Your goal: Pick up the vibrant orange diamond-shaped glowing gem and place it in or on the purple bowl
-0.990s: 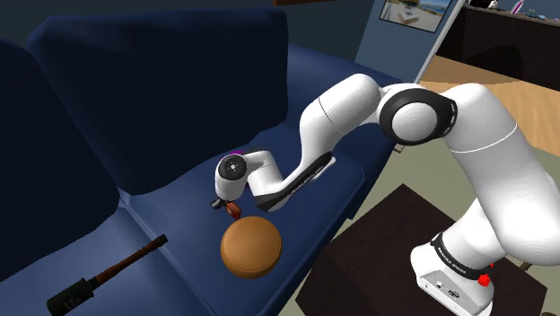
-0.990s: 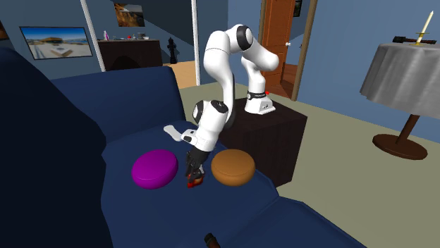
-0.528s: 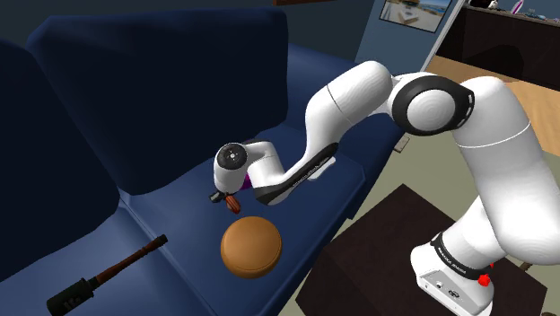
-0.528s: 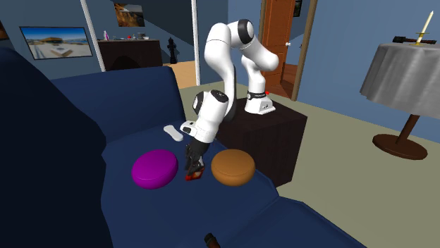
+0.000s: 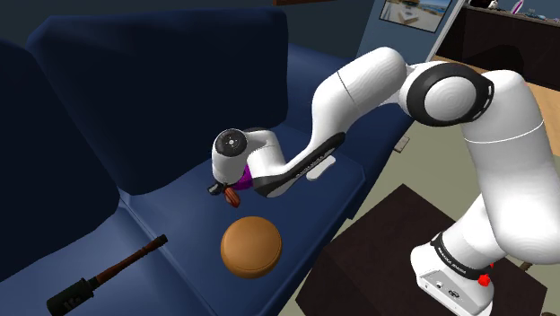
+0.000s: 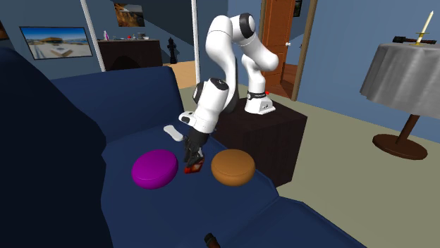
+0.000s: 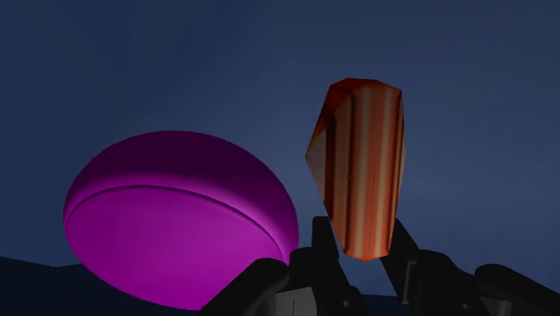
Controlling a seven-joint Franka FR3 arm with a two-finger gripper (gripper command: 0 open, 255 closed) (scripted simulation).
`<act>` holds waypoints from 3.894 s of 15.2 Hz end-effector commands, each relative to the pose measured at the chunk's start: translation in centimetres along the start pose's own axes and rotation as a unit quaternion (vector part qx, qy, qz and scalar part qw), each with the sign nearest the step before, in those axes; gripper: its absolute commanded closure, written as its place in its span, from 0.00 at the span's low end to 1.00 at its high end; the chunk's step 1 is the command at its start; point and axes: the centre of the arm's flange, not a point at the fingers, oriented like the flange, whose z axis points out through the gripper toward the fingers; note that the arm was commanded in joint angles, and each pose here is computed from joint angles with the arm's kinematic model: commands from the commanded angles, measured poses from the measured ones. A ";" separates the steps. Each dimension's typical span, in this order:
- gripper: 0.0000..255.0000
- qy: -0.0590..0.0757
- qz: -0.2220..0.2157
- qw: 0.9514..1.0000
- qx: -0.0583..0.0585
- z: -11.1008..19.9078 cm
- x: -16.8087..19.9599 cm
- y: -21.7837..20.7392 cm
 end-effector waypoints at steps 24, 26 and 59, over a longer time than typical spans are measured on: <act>1.00 0.000 0.000 1.000 0.000 -2.9 10.9 10.6; 1.00 0.000 0.000 1.000 0.000 -2.1 12.5 12.5; 0.00 0.000 0.000 1.000 0.000 5.0 12.6 14.7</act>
